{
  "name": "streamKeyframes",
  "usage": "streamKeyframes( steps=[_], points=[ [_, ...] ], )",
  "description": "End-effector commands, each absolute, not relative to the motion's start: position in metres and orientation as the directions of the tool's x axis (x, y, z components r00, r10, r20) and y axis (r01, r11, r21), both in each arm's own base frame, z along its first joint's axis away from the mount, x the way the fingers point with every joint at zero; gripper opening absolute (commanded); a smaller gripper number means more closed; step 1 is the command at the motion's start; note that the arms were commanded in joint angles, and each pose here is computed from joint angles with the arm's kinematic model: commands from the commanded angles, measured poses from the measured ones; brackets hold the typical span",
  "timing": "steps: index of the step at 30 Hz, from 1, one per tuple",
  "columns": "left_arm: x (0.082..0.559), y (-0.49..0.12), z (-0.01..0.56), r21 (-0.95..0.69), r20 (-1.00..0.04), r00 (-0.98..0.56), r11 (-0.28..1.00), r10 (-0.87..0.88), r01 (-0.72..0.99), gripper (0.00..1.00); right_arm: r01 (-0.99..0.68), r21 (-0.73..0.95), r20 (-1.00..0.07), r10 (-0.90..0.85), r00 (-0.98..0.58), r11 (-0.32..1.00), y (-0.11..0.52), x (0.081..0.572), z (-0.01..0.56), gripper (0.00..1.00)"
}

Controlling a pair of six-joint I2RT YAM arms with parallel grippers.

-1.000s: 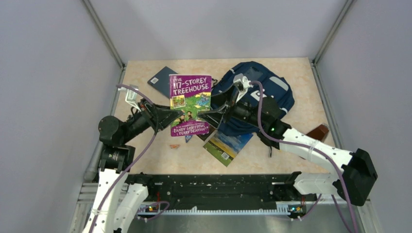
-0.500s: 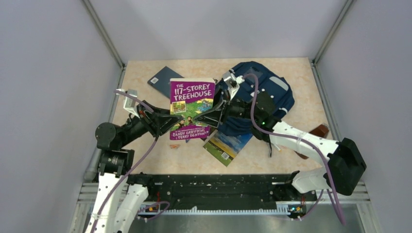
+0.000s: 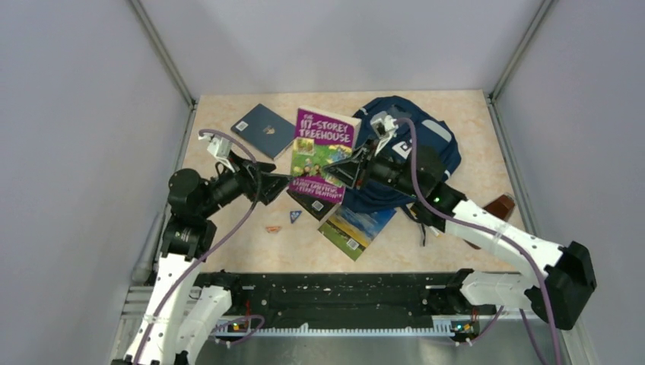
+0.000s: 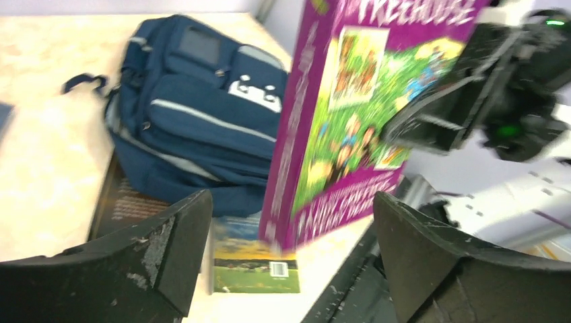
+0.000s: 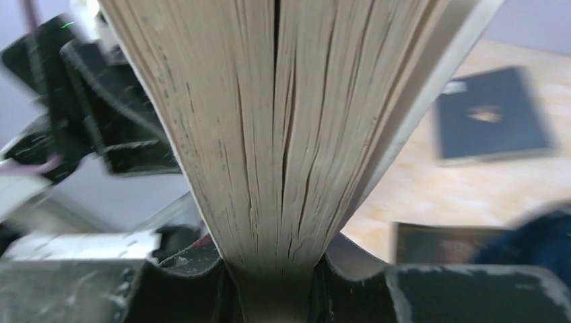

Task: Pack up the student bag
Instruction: Pick up the book from the center of the board, then place the book in the student bag.

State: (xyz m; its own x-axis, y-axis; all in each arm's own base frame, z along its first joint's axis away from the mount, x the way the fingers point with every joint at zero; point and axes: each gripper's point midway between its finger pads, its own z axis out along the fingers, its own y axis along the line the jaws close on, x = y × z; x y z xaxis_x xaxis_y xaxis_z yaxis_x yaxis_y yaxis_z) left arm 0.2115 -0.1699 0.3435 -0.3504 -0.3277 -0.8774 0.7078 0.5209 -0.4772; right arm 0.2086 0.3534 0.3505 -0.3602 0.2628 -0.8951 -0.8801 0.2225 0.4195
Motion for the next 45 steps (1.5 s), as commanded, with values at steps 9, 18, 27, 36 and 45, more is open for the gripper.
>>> streamKeyframes(
  steps=[9, 18, 27, 36, 45],
  points=[
    [0.292, -0.204, 0.231, -0.146, -0.951, -0.306, 0.804, 0.046, 0.576, 0.95, -0.335, 0.441, -0.894, 0.373, -0.249, 0.832, 0.158, 0.32, 0.298, 0.0],
    [0.337, -0.3, 0.17, 0.167, -0.891, -0.164, 0.64, 0.424, 0.75, 0.95, -0.16, 0.443, -0.894, 0.422, -0.15, 0.882, 0.097, 0.298, 0.28, 0.0],
    [0.337, -0.348, 0.149, 0.353, -0.835, 0.07, 0.434, 0.546, 0.829, 0.97, -0.121, 0.383, -0.916, 0.359, -0.181, 0.916, 0.084, 0.28, 0.269, 0.0],
    [0.323, -0.361, 0.12, 0.357, -0.785, 0.092, 0.327, 0.613, 0.875, 0.97, -0.136, 0.4, -0.91, 0.375, -0.179, 0.906, 0.085, 0.273, 0.275, 0.0],
    [0.342, -0.363, 0.116, 0.406, -0.764, 0.084, 0.375, 0.639, 0.833, 0.81, -0.143, 0.395, -0.91, 0.365, -0.194, 0.908, 0.085, 0.265, 0.275, 0.0]
  ],
)
